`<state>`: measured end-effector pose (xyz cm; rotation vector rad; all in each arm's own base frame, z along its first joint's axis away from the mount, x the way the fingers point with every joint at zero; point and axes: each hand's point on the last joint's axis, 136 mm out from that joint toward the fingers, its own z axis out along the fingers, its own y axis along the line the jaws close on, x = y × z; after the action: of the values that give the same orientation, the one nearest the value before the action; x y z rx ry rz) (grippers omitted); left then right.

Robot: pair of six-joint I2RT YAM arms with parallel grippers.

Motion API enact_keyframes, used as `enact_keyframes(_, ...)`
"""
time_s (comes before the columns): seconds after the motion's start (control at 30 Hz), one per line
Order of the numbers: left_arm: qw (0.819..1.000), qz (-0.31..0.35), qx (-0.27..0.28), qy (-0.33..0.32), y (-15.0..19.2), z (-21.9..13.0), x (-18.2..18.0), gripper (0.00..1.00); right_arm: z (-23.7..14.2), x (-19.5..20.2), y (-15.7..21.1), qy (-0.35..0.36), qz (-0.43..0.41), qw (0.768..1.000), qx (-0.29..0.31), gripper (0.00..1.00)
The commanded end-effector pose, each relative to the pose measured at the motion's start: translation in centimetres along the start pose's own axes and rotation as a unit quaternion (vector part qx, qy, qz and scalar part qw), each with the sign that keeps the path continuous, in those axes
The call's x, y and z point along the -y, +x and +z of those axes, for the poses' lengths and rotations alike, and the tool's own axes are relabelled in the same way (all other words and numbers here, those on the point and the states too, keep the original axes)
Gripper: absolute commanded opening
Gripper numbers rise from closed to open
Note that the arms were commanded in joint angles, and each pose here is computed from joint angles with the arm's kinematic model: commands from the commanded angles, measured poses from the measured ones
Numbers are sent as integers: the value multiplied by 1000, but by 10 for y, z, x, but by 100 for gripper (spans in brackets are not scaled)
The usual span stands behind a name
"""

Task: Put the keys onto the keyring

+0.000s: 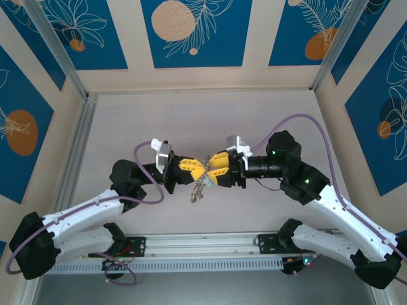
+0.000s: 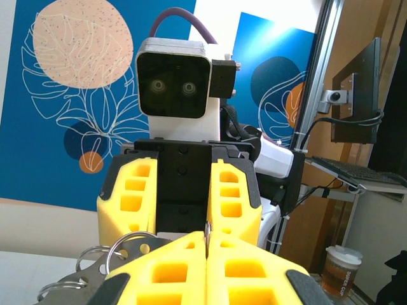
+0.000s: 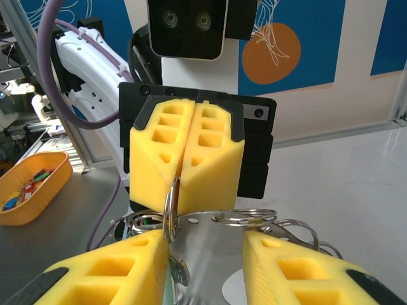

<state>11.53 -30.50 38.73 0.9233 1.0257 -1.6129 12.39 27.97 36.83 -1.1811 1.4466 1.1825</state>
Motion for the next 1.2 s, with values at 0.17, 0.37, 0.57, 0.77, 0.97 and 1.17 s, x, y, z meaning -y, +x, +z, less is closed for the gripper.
enact_keyframes(0.17, 999, 28, 25, 25, -15, -2, 16, 0, 3, -5, -12, -17, -9, 1000, 20, 26)
enact_keyframes(0.37, 999, 26, 17, 19, -13, -1, 13, 0, 4, -7, -9, -24, -10, 1000, 9, 0)
enact_keyframes(0.57, 996, 28, -73, -43, 12, -4, -3, 0, -5, -14, -10, -25, -23, 999, 5, 0)
enact_keyframes(0.77, 970, 71, -194, -124, 20, -32, -1, 27, -10, -12, 1, -8, -11, 999, -49, 0)
enact_keyframes(0.97, 946, 83, -275, -147, 22, -44, 3, 32, -8, -16, 12, -29, 9, 993, -116, 0)
enact_keyframes(1.17, 936, 79, -325, -114, 28, -34, 4, 35, -1, -11, 24, -11, 13, 982, -186, 0)
